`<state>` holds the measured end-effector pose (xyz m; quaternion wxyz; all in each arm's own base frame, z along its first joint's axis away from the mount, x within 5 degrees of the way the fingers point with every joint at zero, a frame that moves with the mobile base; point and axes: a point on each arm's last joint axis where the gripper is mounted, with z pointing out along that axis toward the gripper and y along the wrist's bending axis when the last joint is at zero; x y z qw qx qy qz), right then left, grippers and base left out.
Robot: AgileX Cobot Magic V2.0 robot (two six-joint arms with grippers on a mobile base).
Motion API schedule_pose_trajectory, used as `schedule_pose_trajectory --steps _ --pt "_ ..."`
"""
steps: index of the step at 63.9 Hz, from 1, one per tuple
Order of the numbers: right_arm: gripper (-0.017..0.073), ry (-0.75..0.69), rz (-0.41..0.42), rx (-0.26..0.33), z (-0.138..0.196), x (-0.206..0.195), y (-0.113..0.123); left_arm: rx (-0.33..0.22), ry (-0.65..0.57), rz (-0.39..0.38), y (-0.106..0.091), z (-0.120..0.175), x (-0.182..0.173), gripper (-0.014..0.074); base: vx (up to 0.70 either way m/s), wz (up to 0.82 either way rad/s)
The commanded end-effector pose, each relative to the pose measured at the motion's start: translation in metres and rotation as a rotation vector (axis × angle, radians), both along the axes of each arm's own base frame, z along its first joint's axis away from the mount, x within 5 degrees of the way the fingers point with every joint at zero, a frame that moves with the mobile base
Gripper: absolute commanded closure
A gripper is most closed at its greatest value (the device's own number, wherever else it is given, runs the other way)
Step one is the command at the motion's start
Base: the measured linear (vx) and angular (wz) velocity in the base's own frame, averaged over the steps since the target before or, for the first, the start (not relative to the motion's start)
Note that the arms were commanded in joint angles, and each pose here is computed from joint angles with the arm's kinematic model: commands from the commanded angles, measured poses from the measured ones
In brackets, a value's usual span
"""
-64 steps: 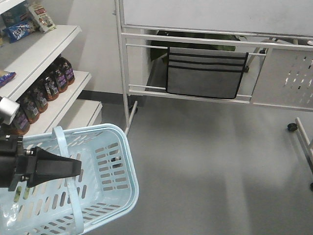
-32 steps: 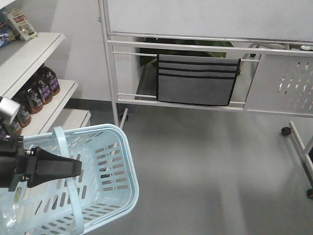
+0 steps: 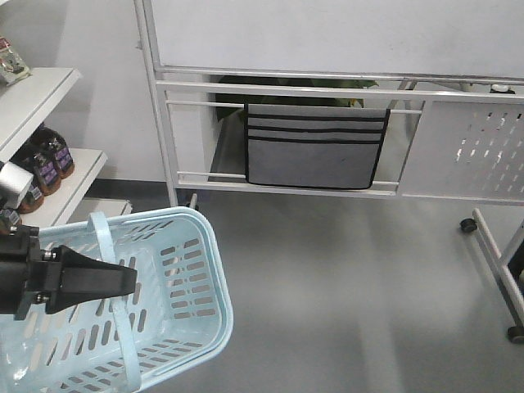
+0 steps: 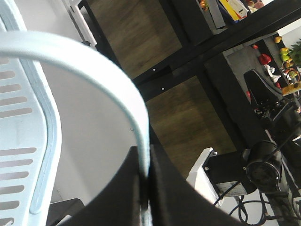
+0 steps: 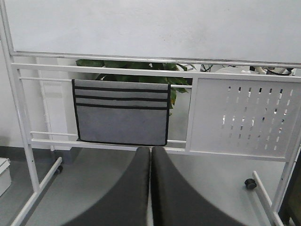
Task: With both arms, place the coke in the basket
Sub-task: 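Drive the base toward the whiteboard stand carrying the basket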
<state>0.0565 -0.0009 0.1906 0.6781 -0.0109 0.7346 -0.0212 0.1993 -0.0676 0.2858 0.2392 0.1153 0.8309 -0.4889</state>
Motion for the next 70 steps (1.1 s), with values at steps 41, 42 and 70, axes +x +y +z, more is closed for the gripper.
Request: schedule_pose_trajectory --steps 41,42,70 --pt "0.0561 -0.082 -0.002 -0.011 0.0054 -0.0004 -0.0001 -0.085 -0.059 -0.021 -0.0042 0.0203 -0.0025 0.0600 0.14 -0.07" --pt "0.0561 -0.082 -0.002 -0.011 0.0054 -0.0004 -0.0001 -0.085 -0.059 -0.021 -0.0042 0.0203 -0.0025 0.0600 0.14 -0.03" --pt "0.0561 -0.082 -0.002 -0.011 0.0054 -0.0004 -0.0001 -0.084 -0.060 -0.019 -0.0041 0.0202 -0.0024 0.0600 0.13 -0.01"
